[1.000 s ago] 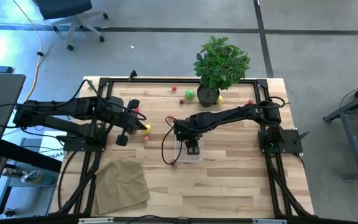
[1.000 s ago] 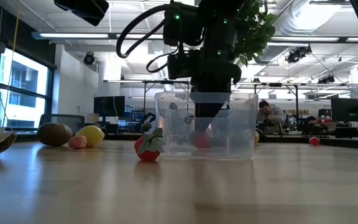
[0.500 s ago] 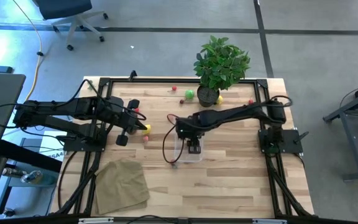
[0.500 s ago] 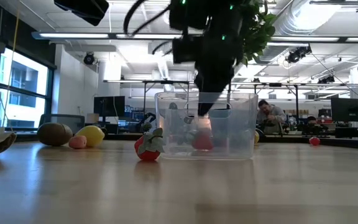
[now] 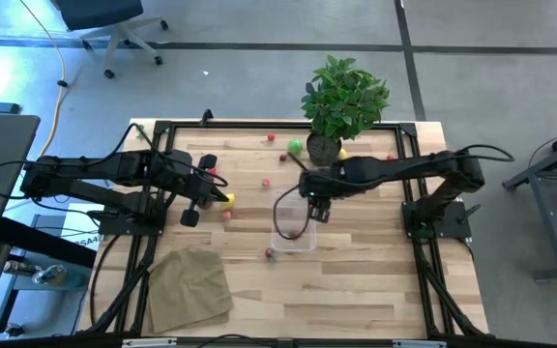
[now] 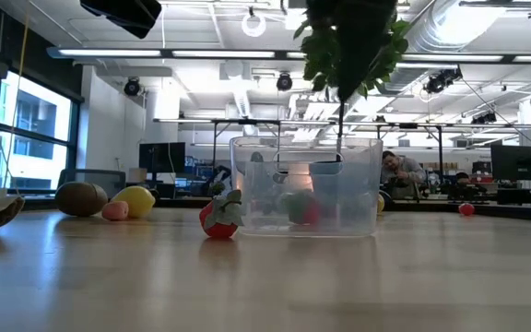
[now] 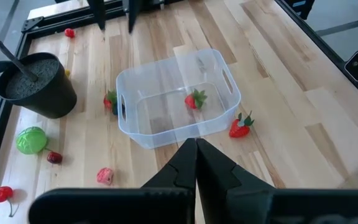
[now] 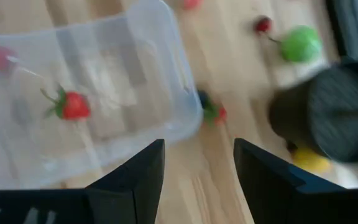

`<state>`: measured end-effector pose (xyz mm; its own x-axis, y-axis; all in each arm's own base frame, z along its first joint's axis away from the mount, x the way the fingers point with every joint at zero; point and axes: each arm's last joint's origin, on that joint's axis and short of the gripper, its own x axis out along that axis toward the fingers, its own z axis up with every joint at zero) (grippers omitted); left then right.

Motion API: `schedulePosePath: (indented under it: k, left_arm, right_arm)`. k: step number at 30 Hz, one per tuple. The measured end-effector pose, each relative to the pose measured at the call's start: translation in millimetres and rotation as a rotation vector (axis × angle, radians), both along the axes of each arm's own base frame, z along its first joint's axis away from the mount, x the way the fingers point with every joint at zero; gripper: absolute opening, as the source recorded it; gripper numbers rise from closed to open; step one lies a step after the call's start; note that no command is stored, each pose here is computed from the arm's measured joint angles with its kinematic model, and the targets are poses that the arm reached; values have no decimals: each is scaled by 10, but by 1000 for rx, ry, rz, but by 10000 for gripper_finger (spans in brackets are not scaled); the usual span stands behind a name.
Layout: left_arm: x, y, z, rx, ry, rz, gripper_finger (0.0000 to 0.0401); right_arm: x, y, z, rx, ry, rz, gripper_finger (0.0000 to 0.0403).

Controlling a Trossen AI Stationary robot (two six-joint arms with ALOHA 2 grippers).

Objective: Pick and placing Produce into tupperware
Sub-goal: Put the red cherry into the transparent container

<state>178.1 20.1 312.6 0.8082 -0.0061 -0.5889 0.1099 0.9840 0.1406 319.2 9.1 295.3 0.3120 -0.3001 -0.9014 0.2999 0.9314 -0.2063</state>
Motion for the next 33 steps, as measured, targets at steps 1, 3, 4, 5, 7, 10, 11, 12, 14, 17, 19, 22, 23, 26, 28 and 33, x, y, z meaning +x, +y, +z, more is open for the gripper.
schedulePosePath:
  k: [1,3,4,5,7,10,11,12,14,17,19,22,23,26,28,33]
  left_arm:
    - [0,-1,0,0,0,0,1]
    - [0,0,0,0,0,0,1]
    - [0,0,0,0,0,0,1]
    - [0,0,0,0,0,0,1]
    - [0,0,0,0,0,0,1]
    - [0,0,0,0,0,0,1]
    - [0,0,0,0,0,0,1]
    - [0,-1,0,0,0,0,1]
    - [0,0,0,0,0,0,1]
    - [0,0,0,0,0,0,1]
    - [0,-1,0,0,0,0,1]
    - [0,-1,0,0,0,0,1]
    - [0,0,0,0,0,0,1]
    - [0,0,0,0,0,0,1]
    - [0,0,0,0,0,0,1]
    - [0,-1,0,0,0,0,1]
  right_arm:
    - [-56,26,14,-16,5,-17,185]
    - [-181,79,3,-35,-4,-56,185]
    - [-251,102,-17,-32,-11,-80,185]
    - [-329,120,-45,-21,-18,-109,185]
    - [-509,144,-140,7,-18,-173,185]
    - [-820,172,-323,60,-29,-291,185]
    - [-921,178,-380,81,-44,-337,185]
    - [-1014,181,-435,108,-58,-390,185]
    - [-1184,163,-541,168,-76,-519,185]
    - [-1362,87,-650,204,-129,-732,185]
    - [-1428,22,-695,196,-169,-839,185]
    - [-1504,-109,-753,138,-188,-959,185]
    - [-1524,-162,-771,122,-195,-1002,185]
    - [-1560,-340,-808,76,-220,-1134,185]
    - [-1582,-473,-811,49,-232,-1211,185]
    - [-1687,-789,-807,-5,-238,-1377,185]
